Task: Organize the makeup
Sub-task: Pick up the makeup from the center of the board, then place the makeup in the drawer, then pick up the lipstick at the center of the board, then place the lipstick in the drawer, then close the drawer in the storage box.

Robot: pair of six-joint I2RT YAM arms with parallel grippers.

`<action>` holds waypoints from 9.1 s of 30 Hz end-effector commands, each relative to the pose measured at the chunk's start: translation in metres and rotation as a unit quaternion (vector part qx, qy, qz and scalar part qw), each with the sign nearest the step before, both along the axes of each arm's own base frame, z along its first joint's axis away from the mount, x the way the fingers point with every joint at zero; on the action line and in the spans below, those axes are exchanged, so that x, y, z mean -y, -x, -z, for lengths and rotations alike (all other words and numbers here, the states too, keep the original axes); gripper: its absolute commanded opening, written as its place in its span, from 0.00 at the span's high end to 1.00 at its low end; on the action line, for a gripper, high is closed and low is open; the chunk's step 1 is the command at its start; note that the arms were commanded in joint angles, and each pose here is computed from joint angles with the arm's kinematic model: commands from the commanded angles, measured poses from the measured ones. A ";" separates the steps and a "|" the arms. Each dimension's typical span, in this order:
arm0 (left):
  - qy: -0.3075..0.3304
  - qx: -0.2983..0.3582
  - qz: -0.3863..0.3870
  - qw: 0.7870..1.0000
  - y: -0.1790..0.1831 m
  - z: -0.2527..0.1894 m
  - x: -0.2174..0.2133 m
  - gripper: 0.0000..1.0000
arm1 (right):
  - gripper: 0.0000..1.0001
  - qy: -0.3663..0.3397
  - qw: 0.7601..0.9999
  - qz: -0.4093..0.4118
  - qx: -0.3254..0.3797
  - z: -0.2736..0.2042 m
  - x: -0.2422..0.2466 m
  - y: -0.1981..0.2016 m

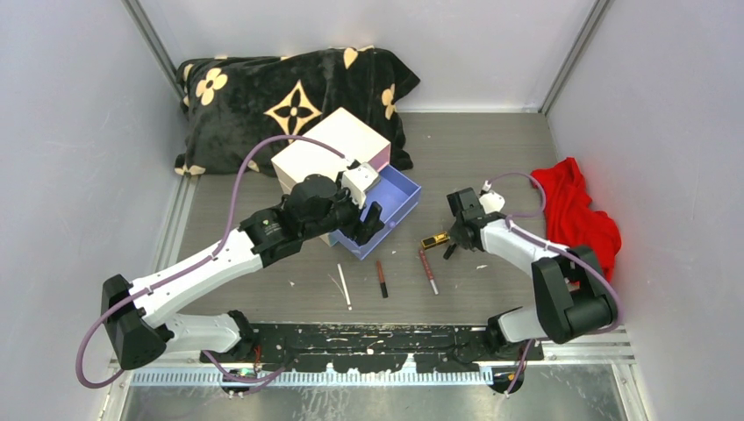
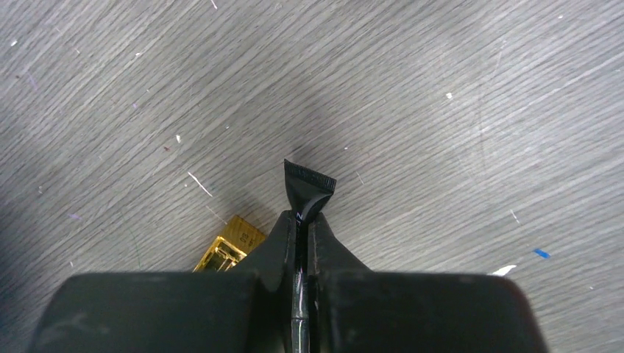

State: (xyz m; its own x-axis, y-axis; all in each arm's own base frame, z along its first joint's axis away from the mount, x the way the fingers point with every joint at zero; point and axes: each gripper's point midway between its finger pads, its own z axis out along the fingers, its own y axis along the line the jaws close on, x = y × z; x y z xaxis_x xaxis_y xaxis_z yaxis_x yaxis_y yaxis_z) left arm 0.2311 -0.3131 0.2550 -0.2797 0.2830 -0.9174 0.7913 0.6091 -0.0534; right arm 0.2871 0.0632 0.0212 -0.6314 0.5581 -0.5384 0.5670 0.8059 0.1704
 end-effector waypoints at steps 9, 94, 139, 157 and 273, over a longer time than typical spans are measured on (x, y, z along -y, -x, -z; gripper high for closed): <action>0.009 0.027 -0.016 0.999 -0.004 -0.015 -0.007 0.31 | 0.99 0.017 0.991 -0.054 0.122 -0.117 0.008 -0.003; 0.035 0.044 -0.084 0.995 -0.003 -0.037 -0.041 0.31 | 0.35 -0.030 0.992 -0.123 0.008 -0.083 -0.064 0.018; 0.016 0.032 -0.050 0.998 0.006 -0.026 -0.037 0.31 | 0.51 -0.042 0.999 -0.007 -0.032 0.000 -0.057 -0.007; 0.012 0.034 -0.062 0.997 0.001 -0.026 -0.038 0.31 | 0.99 0.025 0.991 -0.083 0.100 -0.137 -0.032 -0.021; 0.004 0.005 -0.143 0.990 -0.090 0.004 -0.045 0.30 | 0.99 -0.060 0.909 -0.378 0.163 -0.150 -0.160 -0.011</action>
State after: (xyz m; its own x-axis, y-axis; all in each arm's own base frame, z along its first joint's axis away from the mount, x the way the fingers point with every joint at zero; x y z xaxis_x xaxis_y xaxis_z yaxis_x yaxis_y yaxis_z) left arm 0.3296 -0.2677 0.2616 -0.2954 0.2115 -0.9317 0.5731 0.8194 0.0043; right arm 0.2733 0.2049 0.1433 -0.7484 0.0745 -0.6590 -0.1842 0.9312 0.3145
